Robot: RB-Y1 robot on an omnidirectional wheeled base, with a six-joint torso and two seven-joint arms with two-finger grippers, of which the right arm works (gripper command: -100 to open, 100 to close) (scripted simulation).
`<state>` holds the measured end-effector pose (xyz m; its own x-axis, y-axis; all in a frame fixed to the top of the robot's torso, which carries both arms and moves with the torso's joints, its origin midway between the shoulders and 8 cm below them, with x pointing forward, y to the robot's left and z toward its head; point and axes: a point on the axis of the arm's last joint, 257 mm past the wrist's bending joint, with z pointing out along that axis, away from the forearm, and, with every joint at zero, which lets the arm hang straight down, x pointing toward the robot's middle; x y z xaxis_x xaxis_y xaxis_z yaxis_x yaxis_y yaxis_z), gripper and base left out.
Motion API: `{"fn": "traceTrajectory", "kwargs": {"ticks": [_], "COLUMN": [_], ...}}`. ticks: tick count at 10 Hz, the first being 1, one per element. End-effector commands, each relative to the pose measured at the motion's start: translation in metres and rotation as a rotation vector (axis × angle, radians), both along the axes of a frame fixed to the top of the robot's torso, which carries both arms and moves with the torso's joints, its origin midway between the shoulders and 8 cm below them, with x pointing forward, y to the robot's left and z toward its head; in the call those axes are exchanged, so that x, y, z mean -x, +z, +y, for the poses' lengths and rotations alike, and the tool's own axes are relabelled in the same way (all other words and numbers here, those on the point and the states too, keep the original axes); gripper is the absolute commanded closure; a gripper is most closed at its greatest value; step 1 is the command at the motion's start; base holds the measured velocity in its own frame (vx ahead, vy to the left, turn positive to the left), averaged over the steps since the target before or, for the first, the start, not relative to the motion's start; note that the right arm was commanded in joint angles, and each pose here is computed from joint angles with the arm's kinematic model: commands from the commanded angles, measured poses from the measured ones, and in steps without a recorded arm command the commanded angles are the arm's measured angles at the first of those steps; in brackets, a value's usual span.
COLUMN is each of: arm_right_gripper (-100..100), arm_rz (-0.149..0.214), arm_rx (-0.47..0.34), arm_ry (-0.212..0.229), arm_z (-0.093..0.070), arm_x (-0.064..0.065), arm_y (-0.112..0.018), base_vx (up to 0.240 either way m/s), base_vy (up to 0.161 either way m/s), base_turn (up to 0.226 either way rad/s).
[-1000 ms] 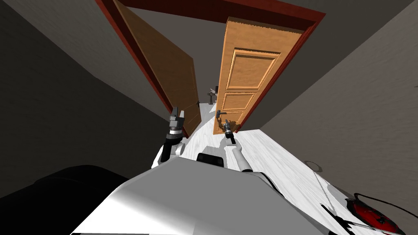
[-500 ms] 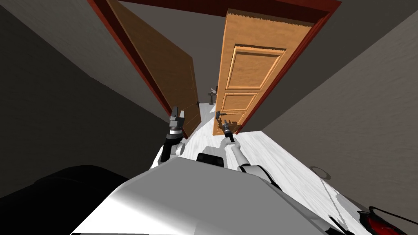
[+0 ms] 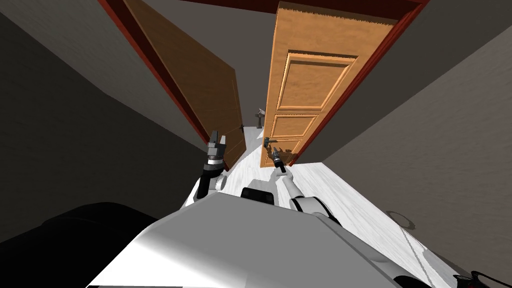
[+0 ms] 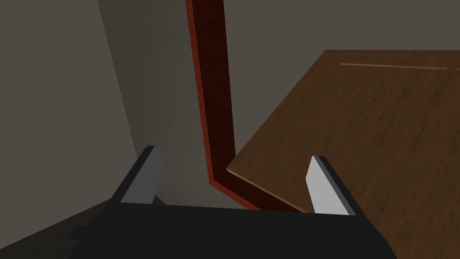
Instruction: Push the door open
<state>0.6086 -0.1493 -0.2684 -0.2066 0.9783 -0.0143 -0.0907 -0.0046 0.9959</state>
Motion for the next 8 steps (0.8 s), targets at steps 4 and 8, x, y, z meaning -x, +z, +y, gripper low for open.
{"fn": "traceTrajectory", "kwargs": {"ticks": [4,8], "arm_right_gripper": [-100,-100], "arm_rz": [0.047,0.089], "arm_rx": [0.002,0.005], "arm_ry": [0.006,0.010], "arm_z": [0.005,0.009], "arm_x": [-0.008,-0.014], "arm_y": [-0.013,-0.024], "base_vx": [0.086,0.113], "base_vy": [-0.049,-0.060], "base_turn": [0.027,0.030]}}
